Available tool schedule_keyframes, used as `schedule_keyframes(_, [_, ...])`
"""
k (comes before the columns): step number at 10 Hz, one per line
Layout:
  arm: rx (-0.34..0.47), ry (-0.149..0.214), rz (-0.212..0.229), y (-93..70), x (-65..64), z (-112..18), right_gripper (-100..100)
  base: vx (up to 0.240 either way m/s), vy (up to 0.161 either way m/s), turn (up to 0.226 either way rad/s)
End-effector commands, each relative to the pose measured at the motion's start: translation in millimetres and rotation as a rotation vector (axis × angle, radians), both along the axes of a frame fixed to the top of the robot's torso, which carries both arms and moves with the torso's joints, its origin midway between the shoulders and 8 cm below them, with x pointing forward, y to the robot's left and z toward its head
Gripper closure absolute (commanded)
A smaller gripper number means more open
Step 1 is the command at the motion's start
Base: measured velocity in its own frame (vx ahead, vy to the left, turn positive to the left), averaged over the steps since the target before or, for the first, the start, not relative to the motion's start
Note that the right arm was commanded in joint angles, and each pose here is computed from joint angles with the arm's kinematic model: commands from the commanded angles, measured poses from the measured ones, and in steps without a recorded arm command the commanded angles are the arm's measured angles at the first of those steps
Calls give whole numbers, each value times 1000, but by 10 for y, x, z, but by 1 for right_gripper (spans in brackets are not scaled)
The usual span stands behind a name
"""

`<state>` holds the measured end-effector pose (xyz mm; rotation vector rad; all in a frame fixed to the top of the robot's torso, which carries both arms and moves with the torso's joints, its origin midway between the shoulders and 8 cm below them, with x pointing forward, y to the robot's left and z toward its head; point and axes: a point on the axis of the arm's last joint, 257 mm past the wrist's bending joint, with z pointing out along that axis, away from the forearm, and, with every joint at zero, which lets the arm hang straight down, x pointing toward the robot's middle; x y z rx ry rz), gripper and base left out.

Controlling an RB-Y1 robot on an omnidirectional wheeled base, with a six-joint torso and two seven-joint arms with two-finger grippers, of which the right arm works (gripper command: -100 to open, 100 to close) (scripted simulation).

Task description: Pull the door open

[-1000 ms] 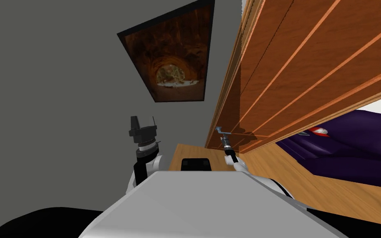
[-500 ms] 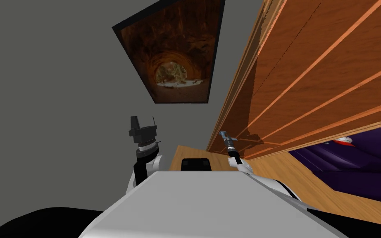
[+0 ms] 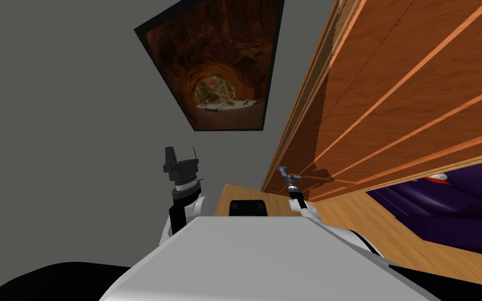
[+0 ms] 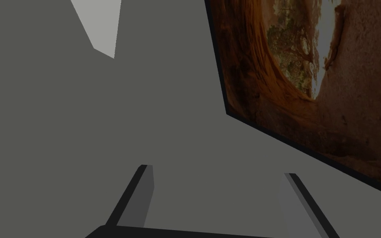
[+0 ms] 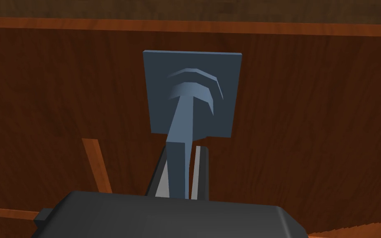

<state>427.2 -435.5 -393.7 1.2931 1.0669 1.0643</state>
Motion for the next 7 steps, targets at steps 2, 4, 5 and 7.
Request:
schedule_keyframes(2, [-1,-5,2,4,14,19,100,0,0,0])
schedule_keyframes(4, [-1,-2,22,23,-20,6,100,-52,-15,51])
schedule_keyframes(5, [-1,-2,28,28,-26,7,100,-167,-31,86])
schedule_keyframes(7, [-2,-3,55,55,-56,12,100,-211,-25,61])
